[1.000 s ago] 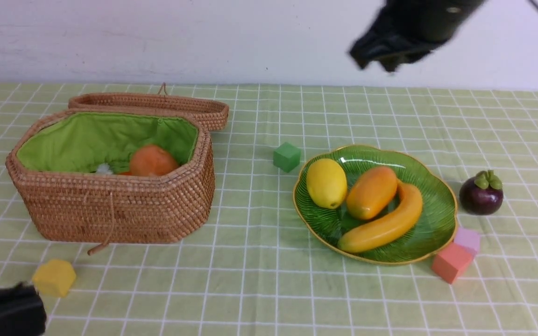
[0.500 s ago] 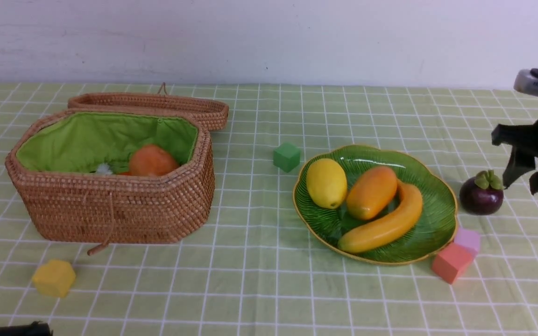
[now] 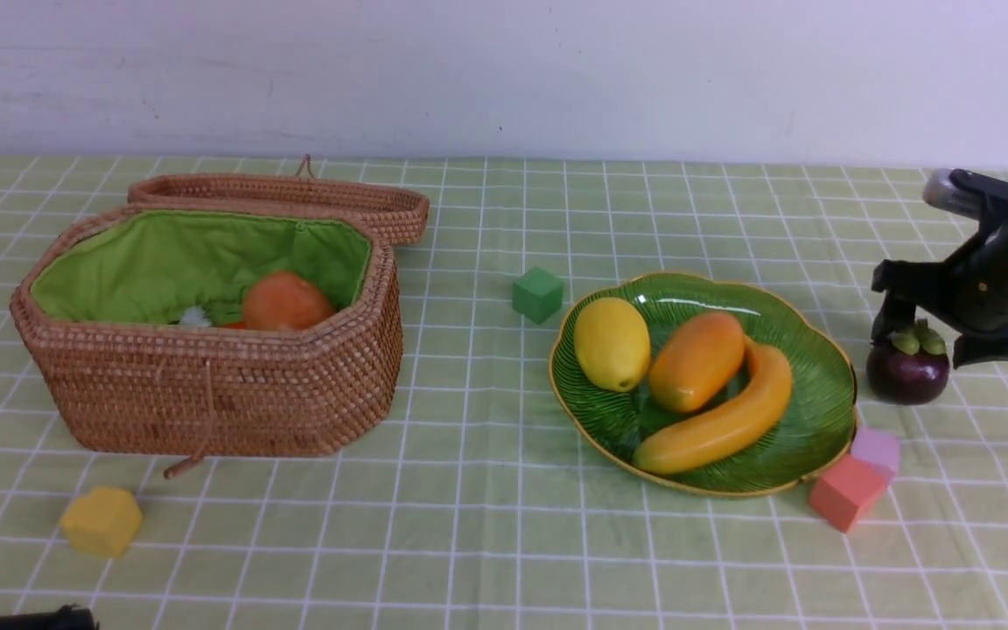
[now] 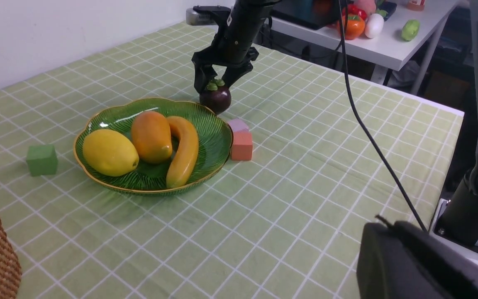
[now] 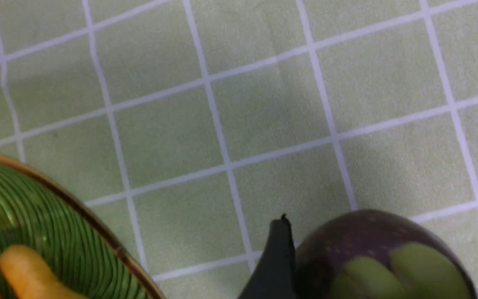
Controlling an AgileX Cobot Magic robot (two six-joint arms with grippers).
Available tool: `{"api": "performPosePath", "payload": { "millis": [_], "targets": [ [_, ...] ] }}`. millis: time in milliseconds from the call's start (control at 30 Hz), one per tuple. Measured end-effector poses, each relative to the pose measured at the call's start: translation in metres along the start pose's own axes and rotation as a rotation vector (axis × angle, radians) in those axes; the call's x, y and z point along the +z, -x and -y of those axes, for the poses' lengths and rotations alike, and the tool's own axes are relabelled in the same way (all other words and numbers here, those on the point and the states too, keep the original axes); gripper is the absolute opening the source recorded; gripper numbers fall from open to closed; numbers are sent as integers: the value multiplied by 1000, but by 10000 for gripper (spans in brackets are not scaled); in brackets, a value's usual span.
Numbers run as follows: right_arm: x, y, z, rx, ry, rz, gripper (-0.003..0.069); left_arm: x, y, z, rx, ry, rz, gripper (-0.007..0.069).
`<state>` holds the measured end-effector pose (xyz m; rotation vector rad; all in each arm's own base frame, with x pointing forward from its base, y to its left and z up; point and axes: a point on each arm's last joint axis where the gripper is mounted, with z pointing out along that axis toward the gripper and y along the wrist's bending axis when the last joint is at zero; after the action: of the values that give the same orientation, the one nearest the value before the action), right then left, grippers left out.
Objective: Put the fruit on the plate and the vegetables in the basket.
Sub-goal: Use the right arm to grab a mangosteen and put it into the right plate
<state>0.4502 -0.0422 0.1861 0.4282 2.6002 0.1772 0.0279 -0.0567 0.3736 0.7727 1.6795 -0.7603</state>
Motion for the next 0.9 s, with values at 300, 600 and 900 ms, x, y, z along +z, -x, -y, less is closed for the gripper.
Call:
{"api": "performPosePath", "payload": {
  "millis": [300, 600, 900],
  "targets": [
    [12, -3, 2, 5, -4, -15, 587, 0, 0, 0, -1, -1, -2, -11],
    [12, -6, 1, 4, 3, -51, 562, 0, 0, 0, -1, -1, -2, -10],
    [12, -7, 1, 4, 7, -62, 529, 0, 0, 0, -4, -3, -1, -8]
  ]
}}
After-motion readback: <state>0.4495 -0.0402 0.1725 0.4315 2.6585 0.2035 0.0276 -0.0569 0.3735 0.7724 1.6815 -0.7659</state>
